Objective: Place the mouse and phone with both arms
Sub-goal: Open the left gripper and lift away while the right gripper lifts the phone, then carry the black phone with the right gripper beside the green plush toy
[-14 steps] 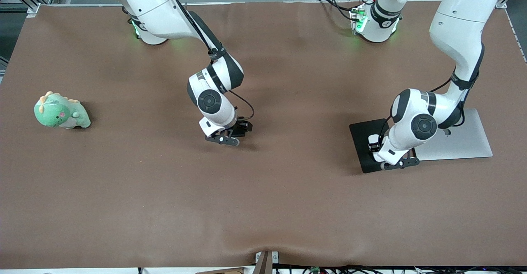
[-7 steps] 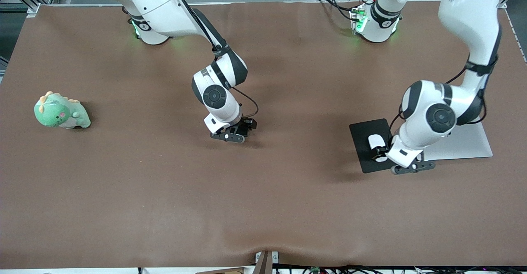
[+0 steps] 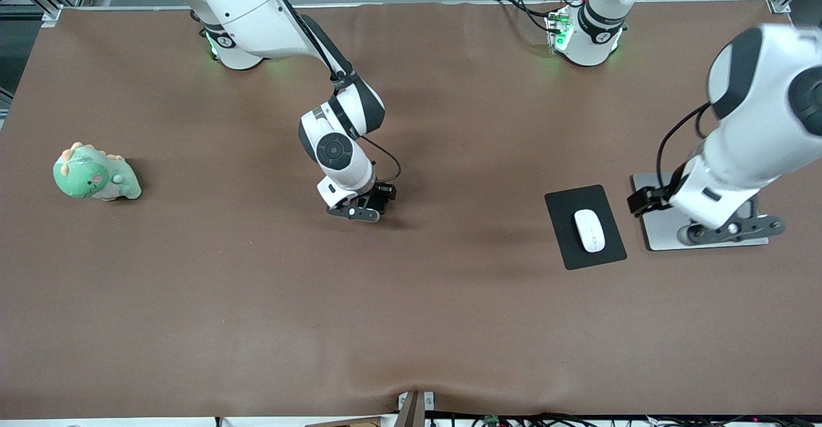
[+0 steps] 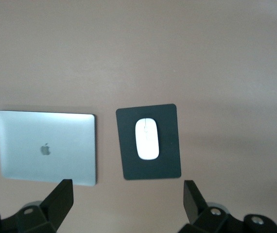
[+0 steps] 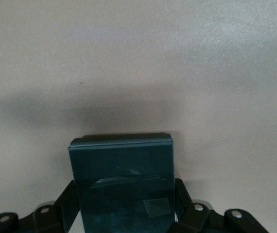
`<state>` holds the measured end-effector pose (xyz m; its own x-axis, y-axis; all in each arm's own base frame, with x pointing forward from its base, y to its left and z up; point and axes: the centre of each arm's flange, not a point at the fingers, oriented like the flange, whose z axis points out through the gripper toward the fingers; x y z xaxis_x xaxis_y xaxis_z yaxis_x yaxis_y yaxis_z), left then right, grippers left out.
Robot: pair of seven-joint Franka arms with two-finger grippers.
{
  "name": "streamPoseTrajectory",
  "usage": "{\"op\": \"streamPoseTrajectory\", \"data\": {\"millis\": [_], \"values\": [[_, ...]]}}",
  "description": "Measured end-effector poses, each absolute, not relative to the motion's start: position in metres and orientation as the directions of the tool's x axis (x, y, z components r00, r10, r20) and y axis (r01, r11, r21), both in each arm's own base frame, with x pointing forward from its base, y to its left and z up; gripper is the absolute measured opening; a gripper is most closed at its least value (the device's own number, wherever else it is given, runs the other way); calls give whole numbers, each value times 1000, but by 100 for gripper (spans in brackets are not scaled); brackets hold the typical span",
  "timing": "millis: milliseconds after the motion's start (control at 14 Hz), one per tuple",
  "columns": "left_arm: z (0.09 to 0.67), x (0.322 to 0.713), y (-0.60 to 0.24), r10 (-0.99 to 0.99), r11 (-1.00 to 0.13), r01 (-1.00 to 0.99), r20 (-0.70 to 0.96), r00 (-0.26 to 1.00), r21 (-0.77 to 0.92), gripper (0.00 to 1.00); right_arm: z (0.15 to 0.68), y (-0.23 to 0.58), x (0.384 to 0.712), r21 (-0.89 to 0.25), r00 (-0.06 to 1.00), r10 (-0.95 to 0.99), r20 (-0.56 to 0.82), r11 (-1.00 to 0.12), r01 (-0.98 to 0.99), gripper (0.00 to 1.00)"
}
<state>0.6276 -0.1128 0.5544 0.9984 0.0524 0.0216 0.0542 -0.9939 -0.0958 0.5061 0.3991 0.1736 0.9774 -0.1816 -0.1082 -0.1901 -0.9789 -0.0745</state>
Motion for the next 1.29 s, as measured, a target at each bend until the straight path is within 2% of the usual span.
{"op": "streamPoseTrajectory", "data": {"millis": [214,643,1000,1286], "values": [[607,606,-110,25,-994,31,57,998,-103,100,184,387,513,-28,967,-197,-163,-979,-204,81],[679,559,-95,-41,-994,-30,102,994,-101,100,263,300,555,-30,950,-220,-222,-972,-232,81],[689,540,-74,-72,-992,-65,54,996,-110,100,264,201,546,-39,948,-179,-264,-980,-196,81],[684,536,-54,-52,-993,-48,32,998,-108,100,263,139,536,16,951,-162,-262,-986,-163,81]]}}
